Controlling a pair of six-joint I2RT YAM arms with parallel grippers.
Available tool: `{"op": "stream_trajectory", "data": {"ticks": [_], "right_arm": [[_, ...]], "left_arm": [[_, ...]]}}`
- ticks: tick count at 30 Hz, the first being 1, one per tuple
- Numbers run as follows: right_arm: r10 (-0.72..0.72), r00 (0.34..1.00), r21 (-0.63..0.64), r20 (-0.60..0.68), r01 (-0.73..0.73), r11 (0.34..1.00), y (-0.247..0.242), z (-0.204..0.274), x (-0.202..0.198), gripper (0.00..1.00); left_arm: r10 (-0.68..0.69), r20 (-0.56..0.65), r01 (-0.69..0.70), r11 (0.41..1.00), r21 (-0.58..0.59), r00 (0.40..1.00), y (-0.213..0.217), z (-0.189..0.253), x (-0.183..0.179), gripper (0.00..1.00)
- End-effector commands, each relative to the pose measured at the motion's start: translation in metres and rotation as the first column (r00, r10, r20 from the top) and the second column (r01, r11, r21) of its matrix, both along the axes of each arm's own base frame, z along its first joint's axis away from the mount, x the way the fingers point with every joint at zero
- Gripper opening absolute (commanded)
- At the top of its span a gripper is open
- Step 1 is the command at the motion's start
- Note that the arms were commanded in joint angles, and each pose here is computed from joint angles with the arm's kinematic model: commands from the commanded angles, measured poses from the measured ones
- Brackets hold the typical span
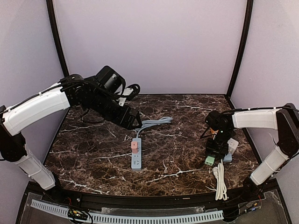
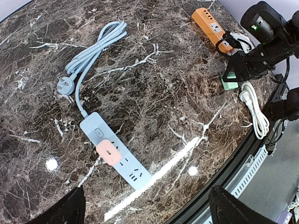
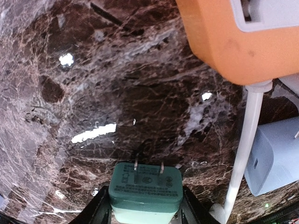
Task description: Insert the plug
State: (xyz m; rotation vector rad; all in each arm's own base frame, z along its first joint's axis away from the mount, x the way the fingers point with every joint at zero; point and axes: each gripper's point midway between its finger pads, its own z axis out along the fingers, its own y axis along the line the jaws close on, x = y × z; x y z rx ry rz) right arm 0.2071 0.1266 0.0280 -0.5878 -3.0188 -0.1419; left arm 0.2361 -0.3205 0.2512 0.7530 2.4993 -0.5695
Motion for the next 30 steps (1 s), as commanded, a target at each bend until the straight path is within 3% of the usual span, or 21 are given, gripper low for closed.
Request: {"op": "stream_trajectory", "data": {"ticks": [1, 17, 30], "right_arm": [[-0.018, 1.000, -0.009, -0.019, 0.018, 1.000, -0.002, -0.006, -0.001, 0.45], [-0.017, 1.000, 0.056, 0.009, 0.016, 0.998, 0.016, 0.021, 0.018, 0.14], [-0.177, 0.976, 0.231, 0.128, 0.144, 0.962, 0.051, 0.096, 0.058, 0.00]], "left_arm": [[-0.007, 0.007, 0.006, 1.000, 0.004, 1.000, 0.001, 0.002, 0.001, 0.92], [0.027, 0.037, -0.028, 0.999, 0.024, 0.999, 0.012, 0.003, 0.003, 0.91], [0.052, 0.096, -0.055, 0.998, 0.030, 0.994, 0.029, 0.014, 0.012, 0.93]]}}
